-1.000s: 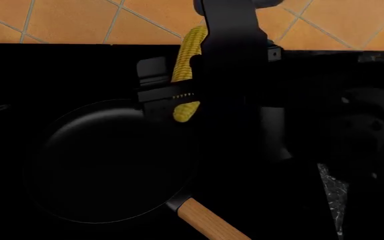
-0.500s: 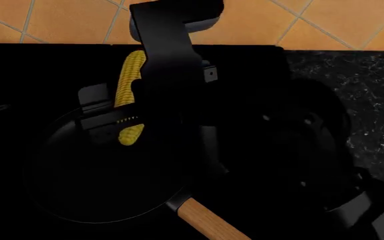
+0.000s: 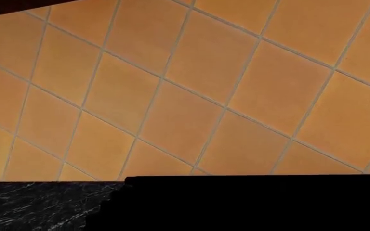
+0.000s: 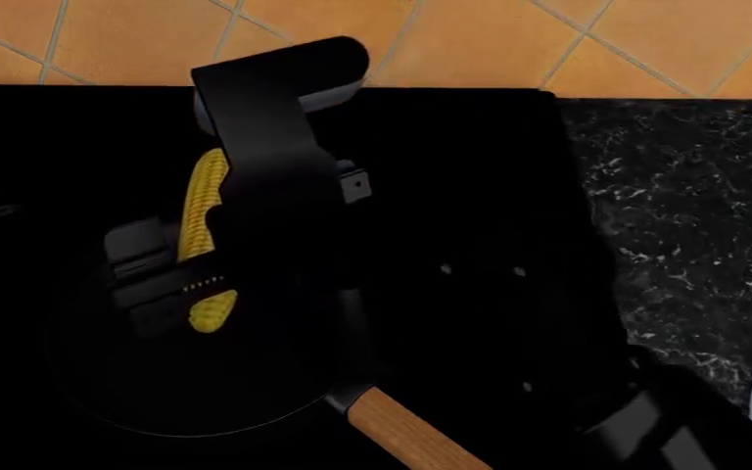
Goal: Pick the corn from the plate and place it in the pan.
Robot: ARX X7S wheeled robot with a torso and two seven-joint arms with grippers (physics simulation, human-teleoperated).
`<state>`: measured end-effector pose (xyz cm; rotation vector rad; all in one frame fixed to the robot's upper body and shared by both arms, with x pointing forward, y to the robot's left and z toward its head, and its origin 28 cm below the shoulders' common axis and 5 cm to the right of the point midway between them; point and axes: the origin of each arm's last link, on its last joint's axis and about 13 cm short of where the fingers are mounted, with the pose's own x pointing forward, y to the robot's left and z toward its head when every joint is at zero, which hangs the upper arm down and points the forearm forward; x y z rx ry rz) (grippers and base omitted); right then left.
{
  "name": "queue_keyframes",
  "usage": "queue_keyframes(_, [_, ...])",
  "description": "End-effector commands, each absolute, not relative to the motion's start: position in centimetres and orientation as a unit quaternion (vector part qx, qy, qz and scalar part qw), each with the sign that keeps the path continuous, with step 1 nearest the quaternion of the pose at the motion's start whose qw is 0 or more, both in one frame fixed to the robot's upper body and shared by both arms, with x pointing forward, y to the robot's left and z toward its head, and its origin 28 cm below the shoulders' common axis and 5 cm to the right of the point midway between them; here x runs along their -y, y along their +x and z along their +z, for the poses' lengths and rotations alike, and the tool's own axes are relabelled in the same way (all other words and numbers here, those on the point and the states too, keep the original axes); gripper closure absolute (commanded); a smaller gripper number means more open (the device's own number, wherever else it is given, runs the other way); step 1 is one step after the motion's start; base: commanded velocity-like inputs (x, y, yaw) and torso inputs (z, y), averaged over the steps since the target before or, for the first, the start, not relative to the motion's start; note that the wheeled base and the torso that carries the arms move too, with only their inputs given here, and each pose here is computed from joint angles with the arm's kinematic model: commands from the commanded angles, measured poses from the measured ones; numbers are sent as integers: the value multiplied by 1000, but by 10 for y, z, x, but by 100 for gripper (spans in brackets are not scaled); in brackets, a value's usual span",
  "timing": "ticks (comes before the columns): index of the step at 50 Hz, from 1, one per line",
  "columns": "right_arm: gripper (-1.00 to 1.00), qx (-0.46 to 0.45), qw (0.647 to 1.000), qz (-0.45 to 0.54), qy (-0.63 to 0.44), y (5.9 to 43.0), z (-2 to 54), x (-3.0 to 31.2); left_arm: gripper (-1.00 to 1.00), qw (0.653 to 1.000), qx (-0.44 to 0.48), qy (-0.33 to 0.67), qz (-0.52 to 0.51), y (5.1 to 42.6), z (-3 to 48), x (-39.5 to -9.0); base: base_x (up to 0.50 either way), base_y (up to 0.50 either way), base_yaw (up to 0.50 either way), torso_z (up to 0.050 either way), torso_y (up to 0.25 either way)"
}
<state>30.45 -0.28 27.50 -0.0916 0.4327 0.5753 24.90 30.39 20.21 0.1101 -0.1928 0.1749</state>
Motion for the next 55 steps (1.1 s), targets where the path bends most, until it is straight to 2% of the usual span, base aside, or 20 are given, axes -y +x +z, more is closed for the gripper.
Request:
queue_keyframes(1, [100, -215, 931, 290, -60, 306, 268, -2, -100, 990, 94, 55, 88, 250, 200, -304, 0, 0, 0, 0, 0])
queue_keyframes(55, [100, -263, 917, 287, -86, 314, 228, -4, -100, 991, 89, 56, 88, 250, 194, -303, 0, 0, 0, 0, 0])
